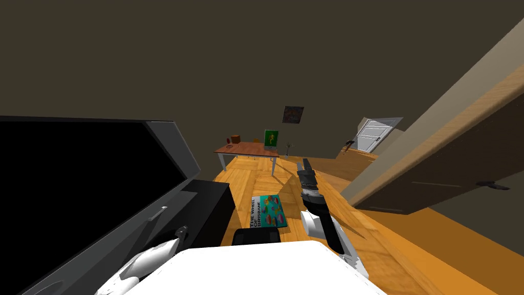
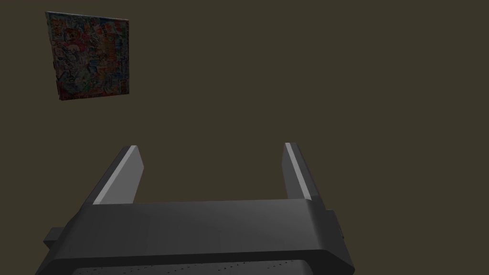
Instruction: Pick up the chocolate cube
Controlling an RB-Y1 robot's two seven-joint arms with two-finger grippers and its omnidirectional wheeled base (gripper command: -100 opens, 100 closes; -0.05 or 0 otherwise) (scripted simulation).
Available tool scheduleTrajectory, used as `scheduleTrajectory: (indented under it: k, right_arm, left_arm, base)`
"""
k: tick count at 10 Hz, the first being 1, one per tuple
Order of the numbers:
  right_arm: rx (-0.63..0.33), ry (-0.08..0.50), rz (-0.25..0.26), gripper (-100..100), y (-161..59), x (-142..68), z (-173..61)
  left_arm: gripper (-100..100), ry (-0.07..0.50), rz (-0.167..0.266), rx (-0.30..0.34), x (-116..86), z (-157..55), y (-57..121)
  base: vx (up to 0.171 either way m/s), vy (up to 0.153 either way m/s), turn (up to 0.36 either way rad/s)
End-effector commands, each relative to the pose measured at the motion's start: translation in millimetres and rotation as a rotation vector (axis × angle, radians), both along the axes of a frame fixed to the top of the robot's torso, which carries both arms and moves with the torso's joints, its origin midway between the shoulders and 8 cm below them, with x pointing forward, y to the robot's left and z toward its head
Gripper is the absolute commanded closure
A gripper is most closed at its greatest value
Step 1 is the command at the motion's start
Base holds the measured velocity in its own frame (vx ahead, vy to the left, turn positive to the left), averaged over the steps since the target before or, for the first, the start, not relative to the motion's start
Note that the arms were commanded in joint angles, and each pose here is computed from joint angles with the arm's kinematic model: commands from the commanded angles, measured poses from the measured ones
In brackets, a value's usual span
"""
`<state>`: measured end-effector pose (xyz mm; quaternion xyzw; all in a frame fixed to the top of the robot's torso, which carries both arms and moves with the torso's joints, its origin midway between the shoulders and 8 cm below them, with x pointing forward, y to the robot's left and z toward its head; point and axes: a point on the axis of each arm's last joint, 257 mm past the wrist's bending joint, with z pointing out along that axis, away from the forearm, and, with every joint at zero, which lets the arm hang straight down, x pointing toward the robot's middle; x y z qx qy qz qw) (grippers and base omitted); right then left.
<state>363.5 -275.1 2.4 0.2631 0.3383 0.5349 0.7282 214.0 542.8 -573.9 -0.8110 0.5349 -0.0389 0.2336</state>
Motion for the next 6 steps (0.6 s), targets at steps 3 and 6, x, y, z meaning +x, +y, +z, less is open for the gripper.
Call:
scheduleTrajectory:
  k: [3,6]
  right_arm:
    - [0.0,0.0,0.0,0,0,0,0]
    - [0.0,0.0,0.0,0,0,0,0]
  left_arm:
    - [100,0.005,-0.049,0.01,27,11,-17.4]
    - [0,0.004,-0.055,0.013,29,13,-18.7]
  base:
    - [-0.004,0.017,0.177]
    - [-0.003,0.008,0.064]
